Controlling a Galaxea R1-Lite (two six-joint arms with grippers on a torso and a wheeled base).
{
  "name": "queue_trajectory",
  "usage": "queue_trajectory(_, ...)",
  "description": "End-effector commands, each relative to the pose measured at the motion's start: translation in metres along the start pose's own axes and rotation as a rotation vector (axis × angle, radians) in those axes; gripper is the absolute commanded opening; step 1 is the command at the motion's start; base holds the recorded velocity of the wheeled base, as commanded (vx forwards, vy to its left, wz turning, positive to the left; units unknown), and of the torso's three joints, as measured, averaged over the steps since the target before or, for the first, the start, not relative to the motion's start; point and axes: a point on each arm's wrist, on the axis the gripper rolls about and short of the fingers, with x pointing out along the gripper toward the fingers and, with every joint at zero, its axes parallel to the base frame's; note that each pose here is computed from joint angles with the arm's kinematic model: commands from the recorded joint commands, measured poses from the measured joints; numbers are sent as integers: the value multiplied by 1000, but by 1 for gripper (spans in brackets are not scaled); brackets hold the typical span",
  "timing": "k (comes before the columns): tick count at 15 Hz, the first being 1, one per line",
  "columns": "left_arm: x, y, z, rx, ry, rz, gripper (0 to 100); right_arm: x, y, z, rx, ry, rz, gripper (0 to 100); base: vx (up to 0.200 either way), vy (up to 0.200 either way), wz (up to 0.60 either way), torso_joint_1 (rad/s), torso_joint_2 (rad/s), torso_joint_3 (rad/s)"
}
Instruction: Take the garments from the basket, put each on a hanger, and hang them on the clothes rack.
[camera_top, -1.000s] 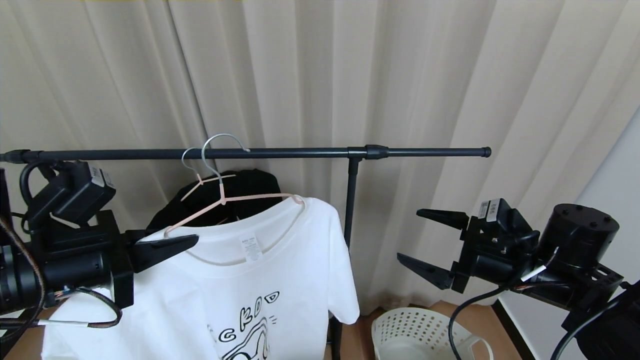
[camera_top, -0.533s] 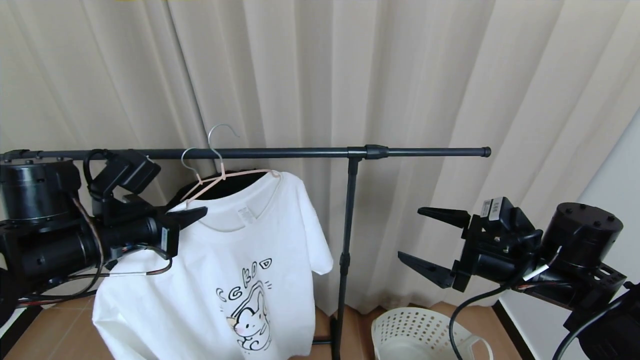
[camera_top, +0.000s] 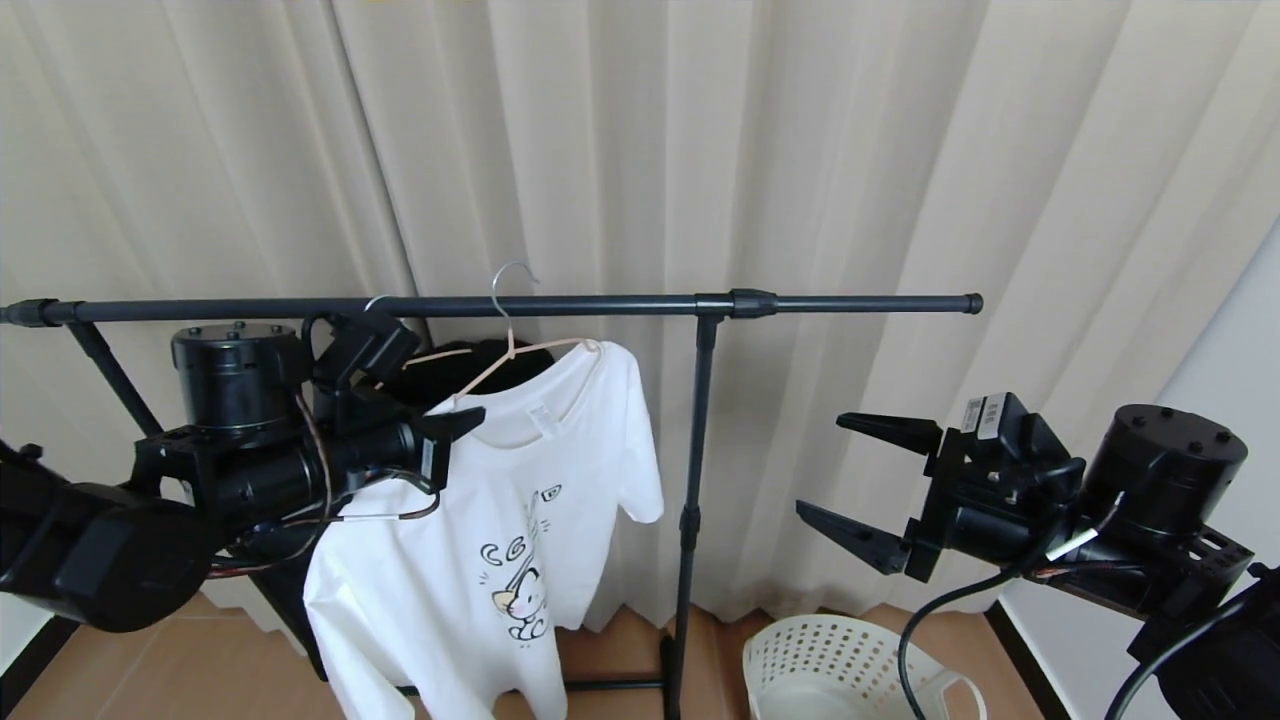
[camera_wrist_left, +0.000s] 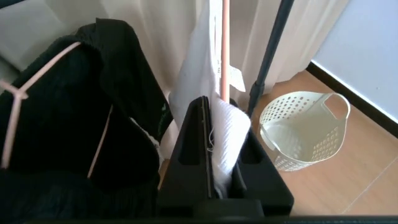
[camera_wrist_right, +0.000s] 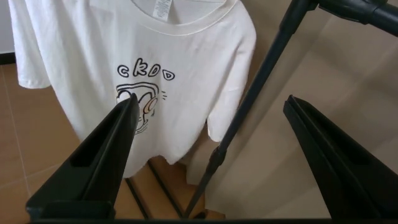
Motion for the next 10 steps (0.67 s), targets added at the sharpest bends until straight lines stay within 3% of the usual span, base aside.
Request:
queue_trajectory(1, 25, 1, -10, -21, 35, 15, 0, 0, 0, 0, 0, 1, 1, 100, 0, 0, 0, 0, 0, 0)
queue_trajectory(6, 61, 2, -12, -51, 2, 115, 0, 0, 0, -1, 1, 2, 1, 100, 0, 0, 0, 0, 0, 0)
queue_trajectory(10, 69, 2, -21, -55, 18, 123, 0, 0, 0, 0, 0, 1, 1, 100, 0, 0, 0, 0, 0, 0)
